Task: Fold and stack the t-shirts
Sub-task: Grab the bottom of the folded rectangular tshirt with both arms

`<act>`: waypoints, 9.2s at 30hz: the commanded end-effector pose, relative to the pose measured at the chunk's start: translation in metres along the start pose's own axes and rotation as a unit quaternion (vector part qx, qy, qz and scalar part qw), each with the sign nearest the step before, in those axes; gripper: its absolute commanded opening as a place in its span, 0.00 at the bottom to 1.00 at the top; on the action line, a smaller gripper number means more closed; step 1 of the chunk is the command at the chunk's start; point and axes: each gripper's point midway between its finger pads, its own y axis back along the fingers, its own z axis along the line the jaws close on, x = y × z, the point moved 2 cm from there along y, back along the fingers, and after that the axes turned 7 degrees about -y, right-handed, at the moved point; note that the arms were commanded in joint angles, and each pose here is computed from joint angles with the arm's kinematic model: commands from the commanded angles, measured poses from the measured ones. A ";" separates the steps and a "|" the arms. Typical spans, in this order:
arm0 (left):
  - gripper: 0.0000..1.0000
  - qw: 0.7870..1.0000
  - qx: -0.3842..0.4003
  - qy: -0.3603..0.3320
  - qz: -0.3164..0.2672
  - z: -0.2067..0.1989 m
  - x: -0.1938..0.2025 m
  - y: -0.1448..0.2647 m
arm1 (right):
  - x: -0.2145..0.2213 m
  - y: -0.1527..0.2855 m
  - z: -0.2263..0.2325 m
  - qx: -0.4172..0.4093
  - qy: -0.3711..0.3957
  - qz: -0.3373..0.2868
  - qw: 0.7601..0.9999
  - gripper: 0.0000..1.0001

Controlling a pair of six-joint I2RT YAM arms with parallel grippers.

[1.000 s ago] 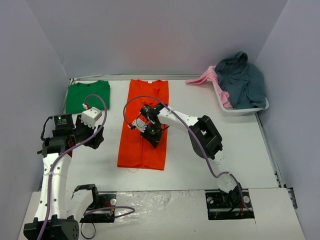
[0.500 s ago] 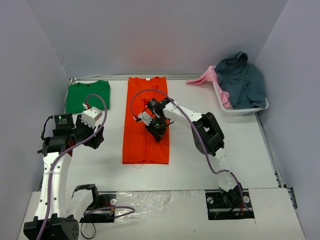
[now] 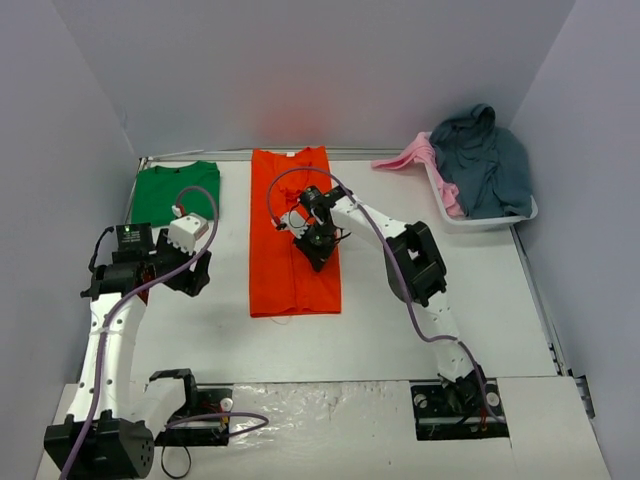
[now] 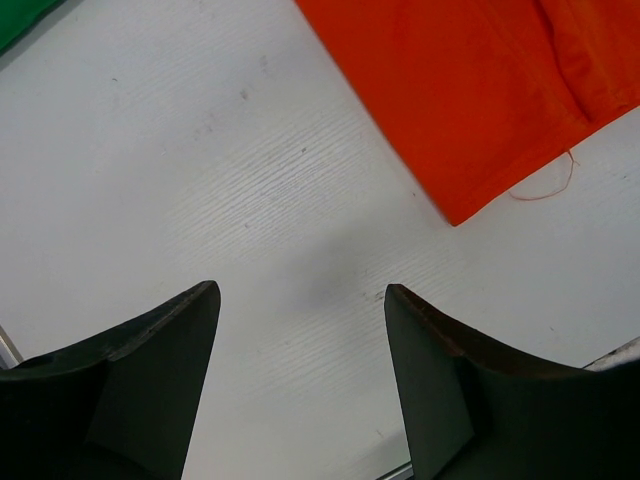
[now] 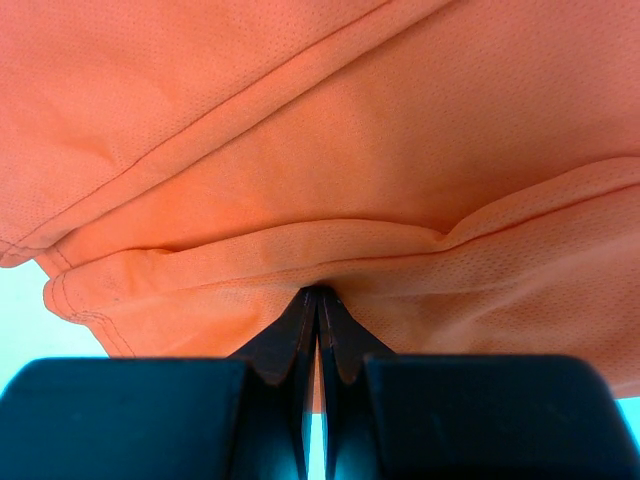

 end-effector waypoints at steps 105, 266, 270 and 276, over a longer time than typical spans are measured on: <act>0.92 0.904 0.027 -0.411 0.112 -0.107 0.047 -0.134 | 0.209 0.160 -0.069 0.221 -0.191 -0.176 0.940 0.96; 0.02 0.921 0.264 -0.235 0.163 -0.112 0.042 -0.120 | 0.133 -0.019 0.062 0.054 0.217 0.024 0.974 0.07; 0.02 0.921 0.268 -0.235 0.160 -0.113 0.038 -0.116 | 0.133 -0.008 0.067 0.048 0.217 0.025 0.975 0.00; 0.02 0.920 0.271 -0.236 0.153 -0.114 0.032 -0.107 | 0.132 0.014 0.079 0.031 0.217 0.025 0.975 0.00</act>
